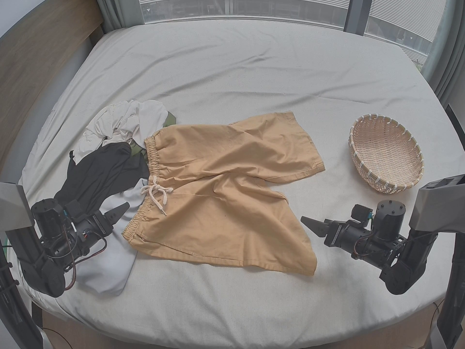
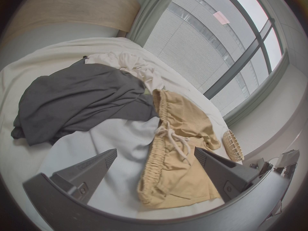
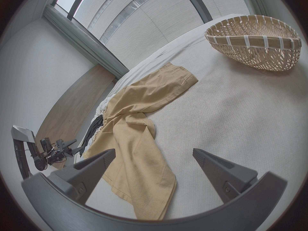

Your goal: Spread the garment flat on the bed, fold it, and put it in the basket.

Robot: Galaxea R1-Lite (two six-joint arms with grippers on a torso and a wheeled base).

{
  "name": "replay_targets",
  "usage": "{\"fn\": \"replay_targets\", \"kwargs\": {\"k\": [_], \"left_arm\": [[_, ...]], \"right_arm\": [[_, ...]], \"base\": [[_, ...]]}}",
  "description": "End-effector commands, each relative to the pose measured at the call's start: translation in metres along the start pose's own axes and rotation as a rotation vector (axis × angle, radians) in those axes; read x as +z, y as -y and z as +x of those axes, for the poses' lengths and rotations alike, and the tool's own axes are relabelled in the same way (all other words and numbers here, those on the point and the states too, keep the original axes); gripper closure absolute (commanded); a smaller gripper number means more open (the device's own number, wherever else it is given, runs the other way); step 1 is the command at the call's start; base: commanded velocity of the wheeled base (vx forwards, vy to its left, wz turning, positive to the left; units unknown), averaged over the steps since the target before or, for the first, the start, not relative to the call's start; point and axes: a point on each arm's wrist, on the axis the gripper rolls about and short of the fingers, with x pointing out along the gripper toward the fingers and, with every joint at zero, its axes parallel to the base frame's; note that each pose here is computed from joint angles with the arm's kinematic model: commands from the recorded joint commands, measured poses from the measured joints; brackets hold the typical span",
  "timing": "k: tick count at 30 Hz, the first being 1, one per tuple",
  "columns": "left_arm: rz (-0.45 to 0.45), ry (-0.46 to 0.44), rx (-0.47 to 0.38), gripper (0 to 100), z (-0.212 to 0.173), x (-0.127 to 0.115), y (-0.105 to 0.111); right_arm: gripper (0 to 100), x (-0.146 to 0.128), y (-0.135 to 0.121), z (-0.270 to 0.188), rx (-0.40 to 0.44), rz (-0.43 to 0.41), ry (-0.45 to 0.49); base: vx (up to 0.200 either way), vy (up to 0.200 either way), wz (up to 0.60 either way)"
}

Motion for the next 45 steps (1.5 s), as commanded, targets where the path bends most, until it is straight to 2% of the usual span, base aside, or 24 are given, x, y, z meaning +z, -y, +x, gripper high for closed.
{"fn": "replay_targets", "kwargs": {"k": [1, 7, 12, 14, 17, 19, 31, 34, 35, 42, 45], "left_arm": [[0.041, 0.013, -0.114, 0, 0.010, 0.002, 0.031], [0.071, 0.010, -0.223, 0, 0.029, -0.003, 0.059], [0.079, -0.002, -0.260, 0, 0.038, -0.010, 0.071], [0.081, -0.012, -0.281, 0, 0.041, -0.014, 0.077], [0.088, -0.028, -0.294, 0, 0.047, -0.021, 0.080], [0.089, -0.036, -0.303, 0, 0.050, -0.024, 0.082], [0.094, -0.058, -0.310, 0, 0.054, -0.035, 0.090], [0.097, -0.059, -0.309, 0, 0.054, -0.036, 0.090], [0.098, -0.063, -0.308, 0, 0.054, -0.037, 0.090], [0.099, -0.060, -0.296, 0, 0.053, -0.037, 0.090], [0.098, -0.061, -0.292, 0, 0.053, -0.038, 0.089]], "right_arm": [[0, -0.005, 0.002, 0.001, -0.007, 0.003, -0.018], [0, -0.008, 0.004, 0.001, -0.014, 0.006, -0.029], [0, -0.011, 0.005, 0.001, -0.018, 0.016, -0.040], [0, -0.012, 0.006, 0.003, -0.022, 0.063, -0.042], [0, -0.013, 0.000, 0.006, -0.003, 0.204, -0.041], [0, -0.014, -0.004, 0.008, 0.007, 0.266, -0.046], [0, -0.035, -0.001, 0.012, -0.016, 0.300, -0.117], [0, -0.036, -0.007, 0.014, 0.001, 0.356, -0.123], [0, -0.035, -0.012, 0.016, 0.023, 0.404, -0.122], [0, -0.029, -0.027, 0.027, 0.089, 0.492, -0.103], [0, -0.021, -0.033, 0.025, 0.131, 0.570, -0.111]], "base": [[0.000, 0.000, 0.00], [0.000, 0.000, 0.00], [0.000, 0.000, 0.00], [0.000, 0.000, 0.00], [0.000, 0.000, 0.00], [0.000, 0.000, 0.00], [0.000, 0.000, 0.00], [0.000, 0.000, 0.00], [0.000, 0.000, 0.00], [0.000, 0.000, 0.00], [0.000, 0.000, 0.00]]}}
